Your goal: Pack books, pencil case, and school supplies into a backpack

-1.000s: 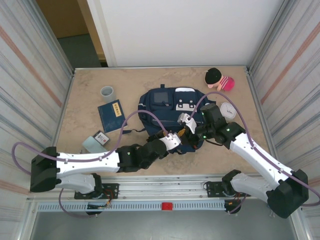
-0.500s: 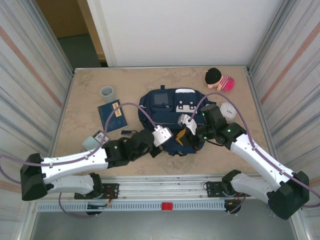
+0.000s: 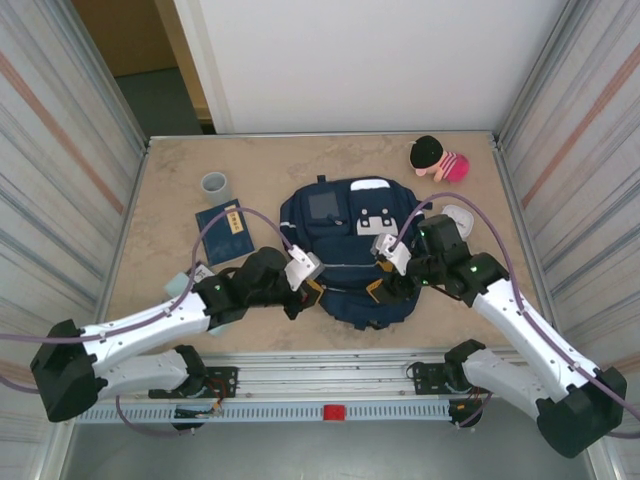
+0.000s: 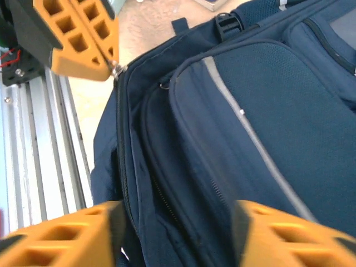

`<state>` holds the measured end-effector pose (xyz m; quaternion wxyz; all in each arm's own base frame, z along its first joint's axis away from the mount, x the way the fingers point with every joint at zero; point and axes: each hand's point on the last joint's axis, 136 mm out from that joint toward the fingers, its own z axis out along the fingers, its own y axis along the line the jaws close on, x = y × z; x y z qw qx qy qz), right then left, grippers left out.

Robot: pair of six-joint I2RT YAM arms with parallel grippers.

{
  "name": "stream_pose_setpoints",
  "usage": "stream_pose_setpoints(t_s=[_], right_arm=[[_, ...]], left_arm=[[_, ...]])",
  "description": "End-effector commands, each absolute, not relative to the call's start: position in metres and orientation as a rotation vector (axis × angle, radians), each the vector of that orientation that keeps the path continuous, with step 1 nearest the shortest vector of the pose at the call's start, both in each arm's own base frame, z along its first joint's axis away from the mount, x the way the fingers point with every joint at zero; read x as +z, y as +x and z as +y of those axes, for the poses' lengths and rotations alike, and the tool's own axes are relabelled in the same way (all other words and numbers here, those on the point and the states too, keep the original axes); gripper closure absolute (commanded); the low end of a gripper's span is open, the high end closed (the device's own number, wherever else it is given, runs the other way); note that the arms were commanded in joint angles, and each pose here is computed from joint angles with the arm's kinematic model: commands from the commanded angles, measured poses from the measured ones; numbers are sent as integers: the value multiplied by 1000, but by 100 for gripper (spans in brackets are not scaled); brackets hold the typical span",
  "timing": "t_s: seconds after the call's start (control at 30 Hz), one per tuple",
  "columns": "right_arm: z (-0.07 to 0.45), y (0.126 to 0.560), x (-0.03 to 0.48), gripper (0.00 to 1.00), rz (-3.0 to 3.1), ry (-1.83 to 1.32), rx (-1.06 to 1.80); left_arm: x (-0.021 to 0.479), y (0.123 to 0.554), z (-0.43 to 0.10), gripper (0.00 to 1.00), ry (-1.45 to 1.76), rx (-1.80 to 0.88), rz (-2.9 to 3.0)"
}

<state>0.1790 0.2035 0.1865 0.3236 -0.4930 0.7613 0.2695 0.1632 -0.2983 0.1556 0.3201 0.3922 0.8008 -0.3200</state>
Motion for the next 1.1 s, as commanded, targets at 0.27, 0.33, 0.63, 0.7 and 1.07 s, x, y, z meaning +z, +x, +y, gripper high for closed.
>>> stream_pose_setpoints(t_s=[0.27, 0.33, 0.63, 0.7, 1.07], right_arm=[[245, 157, 180, 25, 1847, -1475, 722], [247, 158, 175, 25, 1842, -1493, 720], [251, 164, 146, 71, 1911, -1604, 726], [247, 160, 151, 100, 1899, -1626, 718], [216, 137, 207, 100, 1757, -1649, 677]], left_arm=[[210, 150, -348, 100, 1067, -1205, 1936], [213, 150, -349, 100, 1066, -1216, 1926], [208, 160, -338, 100, 1006, -1114, 1982], [190, 171, -324, 100, 974, -973, 2066], [124, 251, -217, 100, 558, -525, 2346]])
